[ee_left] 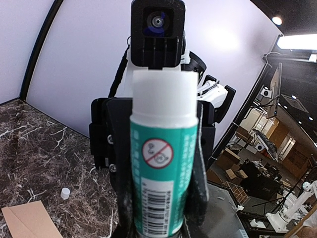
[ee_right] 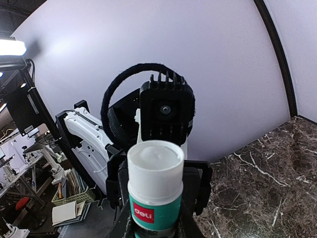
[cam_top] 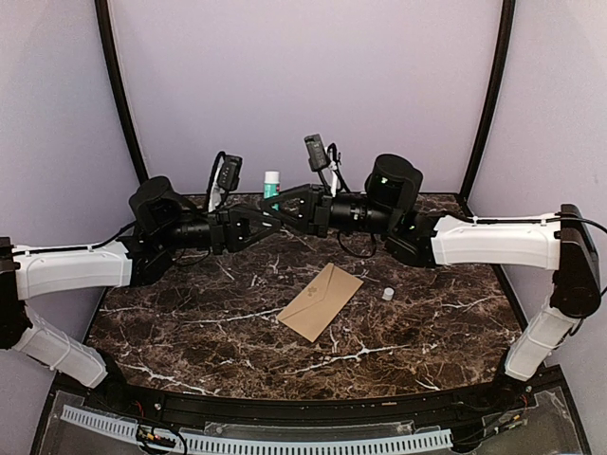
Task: Place the letter into the envelope and seal it
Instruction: Screw the solid glue.
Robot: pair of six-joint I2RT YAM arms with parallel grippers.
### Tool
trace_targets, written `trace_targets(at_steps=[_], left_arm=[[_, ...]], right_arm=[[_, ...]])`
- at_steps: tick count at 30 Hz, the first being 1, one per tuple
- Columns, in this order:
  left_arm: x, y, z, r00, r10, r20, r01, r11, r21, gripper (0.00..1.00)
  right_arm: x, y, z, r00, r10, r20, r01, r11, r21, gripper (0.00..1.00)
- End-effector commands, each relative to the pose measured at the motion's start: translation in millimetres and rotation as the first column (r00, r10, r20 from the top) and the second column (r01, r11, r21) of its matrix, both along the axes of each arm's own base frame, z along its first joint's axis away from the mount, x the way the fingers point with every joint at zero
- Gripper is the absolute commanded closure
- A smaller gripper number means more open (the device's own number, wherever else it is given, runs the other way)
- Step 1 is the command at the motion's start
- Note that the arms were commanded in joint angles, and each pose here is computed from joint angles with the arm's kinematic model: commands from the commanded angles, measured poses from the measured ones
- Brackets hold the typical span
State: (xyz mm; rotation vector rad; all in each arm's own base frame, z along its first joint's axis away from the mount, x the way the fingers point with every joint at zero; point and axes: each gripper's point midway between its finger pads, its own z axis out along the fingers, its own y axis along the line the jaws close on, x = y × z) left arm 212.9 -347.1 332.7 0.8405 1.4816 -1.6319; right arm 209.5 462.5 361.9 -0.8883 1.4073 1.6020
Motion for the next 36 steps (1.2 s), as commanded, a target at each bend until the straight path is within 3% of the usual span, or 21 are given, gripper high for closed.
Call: trace_targets(at_steps=[1,5,12,24,29,36], left_arm=[[-0.9,-0.2,25.8,0.999,0.006,0.053,-0.003,0.998,-0.059,0.81],[-0.1,0.1,24.8,0.998,0.013,0.054,-0.009,0.998,-0.059,0.83],[0.4,-0.8,13.6,0.999,0.011,0.043,-0.010,0.999,-0.031,0.93],[-2.7,-1.2,3.8,0.999,-0.003,0.043,0.003,1.000,-0.003,0.97],[-3.1,-2.4,-4.8,1.000,-0.009,0.029,0.008,1.000,0.026,0.98],[-5.1,-2.9,-11.4,1.000,-0.017,0.020,0.017,0.999,0.046,1.00]], right_arm=[[-15.7,3.0,7.3,0.997,0.064,0.040,-0.065,0.998,0.012,0.90],[-16.8,2.1,-0.2,0.997,0.066,0.034,-0.065,0.998,-0.014,0.85],[-10.3,-5.5,5.9,0.999,0.002,0.034,-0.002,1.000,-0.005,0.60],[15.8,-10.0,12.3,0.996,-0.086,-0.022,0.087,0.996,0.027,0.42],[23.0,-11.2,18.3,0.995,-0.095,-0.033,0.097,0.995,0.039,0.41],[26.7,-10.1,19.9,0.995,-0.087,-0.048,0.089,0.995,0.043,0.61]])
